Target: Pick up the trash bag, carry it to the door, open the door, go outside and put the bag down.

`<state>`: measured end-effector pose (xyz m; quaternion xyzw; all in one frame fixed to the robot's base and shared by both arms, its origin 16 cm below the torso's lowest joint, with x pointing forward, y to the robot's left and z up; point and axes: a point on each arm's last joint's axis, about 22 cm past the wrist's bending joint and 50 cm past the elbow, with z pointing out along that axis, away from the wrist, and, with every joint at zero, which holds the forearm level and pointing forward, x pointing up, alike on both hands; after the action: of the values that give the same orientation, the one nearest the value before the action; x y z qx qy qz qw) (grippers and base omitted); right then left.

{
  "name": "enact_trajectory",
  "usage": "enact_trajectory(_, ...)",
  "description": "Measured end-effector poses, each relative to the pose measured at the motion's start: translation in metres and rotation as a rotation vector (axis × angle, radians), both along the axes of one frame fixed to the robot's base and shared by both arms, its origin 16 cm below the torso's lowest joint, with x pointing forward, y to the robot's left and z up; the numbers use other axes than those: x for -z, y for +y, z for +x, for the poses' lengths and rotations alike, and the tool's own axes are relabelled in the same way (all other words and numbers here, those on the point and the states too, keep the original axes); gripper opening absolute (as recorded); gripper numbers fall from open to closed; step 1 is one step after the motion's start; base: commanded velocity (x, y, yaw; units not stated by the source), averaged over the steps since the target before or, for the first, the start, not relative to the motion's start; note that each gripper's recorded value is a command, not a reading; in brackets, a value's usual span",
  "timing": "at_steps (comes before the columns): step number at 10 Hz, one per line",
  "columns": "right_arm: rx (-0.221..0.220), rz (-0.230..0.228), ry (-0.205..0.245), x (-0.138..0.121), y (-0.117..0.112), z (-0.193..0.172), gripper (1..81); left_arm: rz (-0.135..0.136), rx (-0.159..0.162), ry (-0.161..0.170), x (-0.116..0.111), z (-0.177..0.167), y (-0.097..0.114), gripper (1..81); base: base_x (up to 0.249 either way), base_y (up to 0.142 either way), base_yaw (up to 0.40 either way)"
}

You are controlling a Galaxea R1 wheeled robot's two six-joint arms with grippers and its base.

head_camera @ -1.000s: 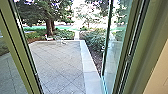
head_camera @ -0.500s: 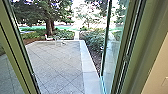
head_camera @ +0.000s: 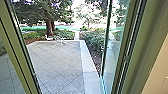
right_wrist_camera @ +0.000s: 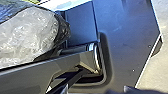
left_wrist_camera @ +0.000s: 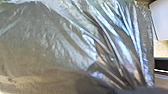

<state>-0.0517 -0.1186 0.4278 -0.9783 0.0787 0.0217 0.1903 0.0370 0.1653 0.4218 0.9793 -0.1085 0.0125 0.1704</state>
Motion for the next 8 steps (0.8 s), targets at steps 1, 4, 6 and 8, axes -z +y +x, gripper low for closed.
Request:
enact_trajectory(1,0.0,0.0,0.0,0.0,0.0,0.0,81.1,-0.001,0.0,0.0,0.0,0.0,-0.001,1.0,0.0,0.0,0.0)
enact_trajectory(4,0.001,0.0,-0.002,0.0,0.0,0.0,81.1,-0.001,0.0,0.001,0.0,0.0,-0.001,1.0,0.028,0.0,0.0)
enact_trajectory(6,0.019,0.002,0.007,0.0,0.001,-0.009,81.1,0.001,0.001,0.015,0.0,-0.016,0.001,1.0,0.104,0.0,0.0)
enact_trajectory(8,0.002,0.003,-0.006,0.0,0.002,-0.001,81.1,0.0,-0.001,-0.002,0.0,0.0,0.0,1.0,0.112,0.0,0.0)
